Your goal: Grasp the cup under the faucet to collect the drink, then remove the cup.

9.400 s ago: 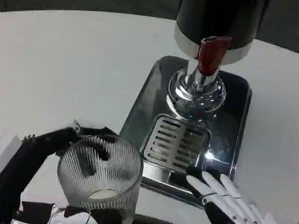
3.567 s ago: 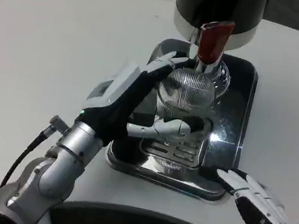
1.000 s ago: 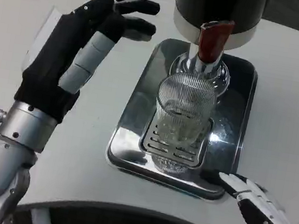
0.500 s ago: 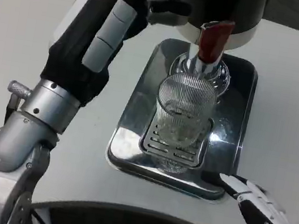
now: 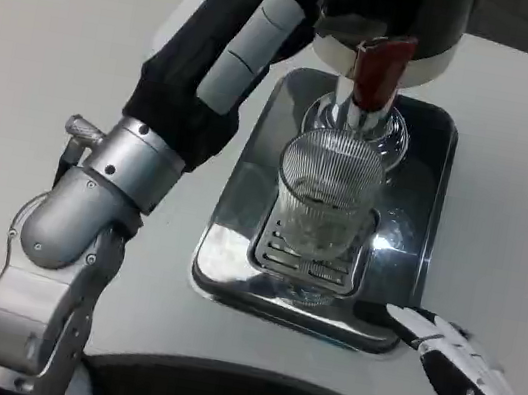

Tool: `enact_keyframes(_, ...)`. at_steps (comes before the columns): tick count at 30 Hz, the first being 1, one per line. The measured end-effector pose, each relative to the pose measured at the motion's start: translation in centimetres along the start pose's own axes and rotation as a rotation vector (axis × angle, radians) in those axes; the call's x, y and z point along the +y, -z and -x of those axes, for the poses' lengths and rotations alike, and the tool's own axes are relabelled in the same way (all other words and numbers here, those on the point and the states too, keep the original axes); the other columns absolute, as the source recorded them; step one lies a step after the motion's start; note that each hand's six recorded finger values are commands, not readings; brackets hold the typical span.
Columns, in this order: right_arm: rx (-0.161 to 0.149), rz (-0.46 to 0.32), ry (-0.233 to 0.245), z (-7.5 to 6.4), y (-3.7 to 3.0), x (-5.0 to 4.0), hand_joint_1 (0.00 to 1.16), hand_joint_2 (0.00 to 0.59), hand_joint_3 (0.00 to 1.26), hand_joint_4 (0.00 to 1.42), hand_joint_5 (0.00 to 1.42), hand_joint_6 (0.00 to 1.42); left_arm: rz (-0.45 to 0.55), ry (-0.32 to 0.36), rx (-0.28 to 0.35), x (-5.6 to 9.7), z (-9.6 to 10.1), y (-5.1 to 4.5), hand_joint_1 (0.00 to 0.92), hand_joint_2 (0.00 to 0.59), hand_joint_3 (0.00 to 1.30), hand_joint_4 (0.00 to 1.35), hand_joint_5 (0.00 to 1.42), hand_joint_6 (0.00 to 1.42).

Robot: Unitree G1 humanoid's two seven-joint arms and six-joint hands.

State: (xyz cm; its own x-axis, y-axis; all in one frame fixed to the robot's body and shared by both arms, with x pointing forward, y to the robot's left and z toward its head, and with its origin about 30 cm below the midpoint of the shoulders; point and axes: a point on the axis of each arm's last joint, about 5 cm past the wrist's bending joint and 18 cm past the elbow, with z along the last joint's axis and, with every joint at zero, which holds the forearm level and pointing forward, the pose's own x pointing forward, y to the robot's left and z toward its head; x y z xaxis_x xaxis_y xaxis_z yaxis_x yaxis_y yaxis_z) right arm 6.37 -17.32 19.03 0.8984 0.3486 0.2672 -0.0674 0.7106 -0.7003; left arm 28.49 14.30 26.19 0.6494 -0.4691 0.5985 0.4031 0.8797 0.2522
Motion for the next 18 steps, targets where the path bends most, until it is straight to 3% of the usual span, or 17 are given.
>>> enact_keyframes(8, -0.001, 0.0, 0.001, 0.0, 0.0, -0.01, 0.63, 0.504, 0.21, 0.15, 0.09, 0.03, 0.029, 0.056, 0.033, -0.5, -0.6, 0.95, 0.076, 0.103, 0.27, 0.2, 0.31, 0.28)
enact_keyframes(18, -0.005, 0.003, 0.006, -0.1, 0.02, -0.06, 0.63, 0.504, 0.21, 0.16, 0.1, 0.03, 0.027, 0.162, 0.06, -1.3, -1.1, 1.43, 0.076, 0.104, 0.26, 0.16, 0.27, 0.25)
